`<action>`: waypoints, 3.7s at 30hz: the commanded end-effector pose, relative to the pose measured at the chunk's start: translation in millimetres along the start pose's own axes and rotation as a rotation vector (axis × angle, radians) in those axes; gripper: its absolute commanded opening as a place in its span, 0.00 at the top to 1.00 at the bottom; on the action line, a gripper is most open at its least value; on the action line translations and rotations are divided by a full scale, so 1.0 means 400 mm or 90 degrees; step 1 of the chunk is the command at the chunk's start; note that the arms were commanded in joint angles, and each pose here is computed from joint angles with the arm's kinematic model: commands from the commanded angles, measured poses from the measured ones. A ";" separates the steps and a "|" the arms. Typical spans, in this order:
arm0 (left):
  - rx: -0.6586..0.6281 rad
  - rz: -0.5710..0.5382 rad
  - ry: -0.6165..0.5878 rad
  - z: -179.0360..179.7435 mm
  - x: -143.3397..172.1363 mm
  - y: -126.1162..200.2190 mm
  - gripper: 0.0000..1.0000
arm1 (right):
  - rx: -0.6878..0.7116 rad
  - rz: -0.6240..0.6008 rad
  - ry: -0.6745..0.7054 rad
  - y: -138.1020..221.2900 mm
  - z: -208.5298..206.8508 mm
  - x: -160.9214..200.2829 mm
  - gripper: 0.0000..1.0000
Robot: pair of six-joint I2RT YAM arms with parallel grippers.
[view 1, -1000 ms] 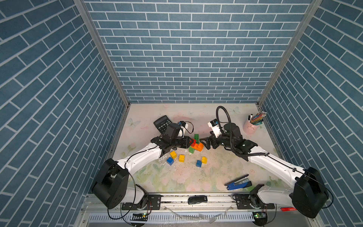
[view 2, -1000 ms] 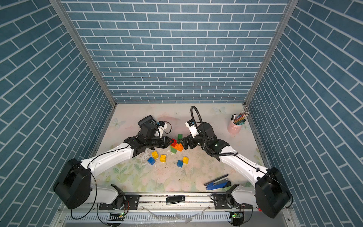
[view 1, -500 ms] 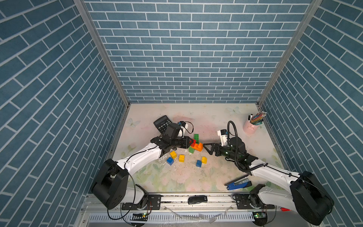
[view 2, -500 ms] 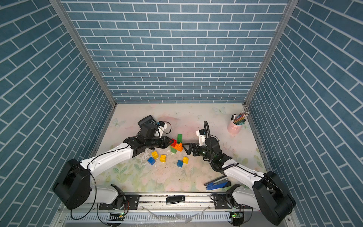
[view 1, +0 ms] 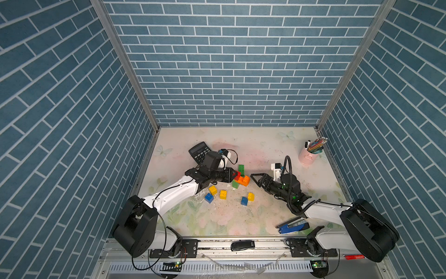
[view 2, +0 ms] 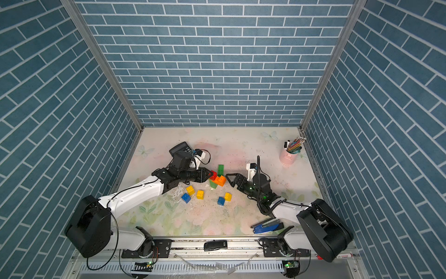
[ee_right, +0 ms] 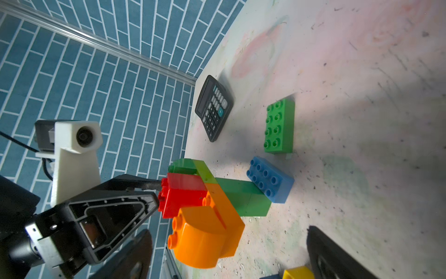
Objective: Assemble a fork with lego
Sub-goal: Assemble the lego brick with the lego brick.
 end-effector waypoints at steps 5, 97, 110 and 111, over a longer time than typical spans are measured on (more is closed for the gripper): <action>-0.013 0.023 0.005 0.014 0.025 0.002 0.70 | -0.064 0.008 -0.033 -0.024 0.022 -0.003 0.02; -0.019 0.023 0.008 0.023 0.035 0.011 0.71 | -0.100 0.121 -0.068 -0.106 0.030 0.015 0.02; -0.020 0.022 0.008 0.023 0.036 0.013 0.71 | -0.122 0.141 -0.087 -0.125 0.021 0.023 0.10; -0.021 0.022 0.008 0.024 0.037 0.013 0.71 | -0.118 0.141 -0.089 -0.125 0.017 0.023 0.11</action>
Point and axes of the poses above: each gripper's point midway between its finger pads, its own y axis back along the fingers, its own z axis along the line the jaws close on, x = y × z, the point moved 10 cm from there along y, back along the fingers, and after that the axes turned 2 degrees about -y, right-handed, at the moved point
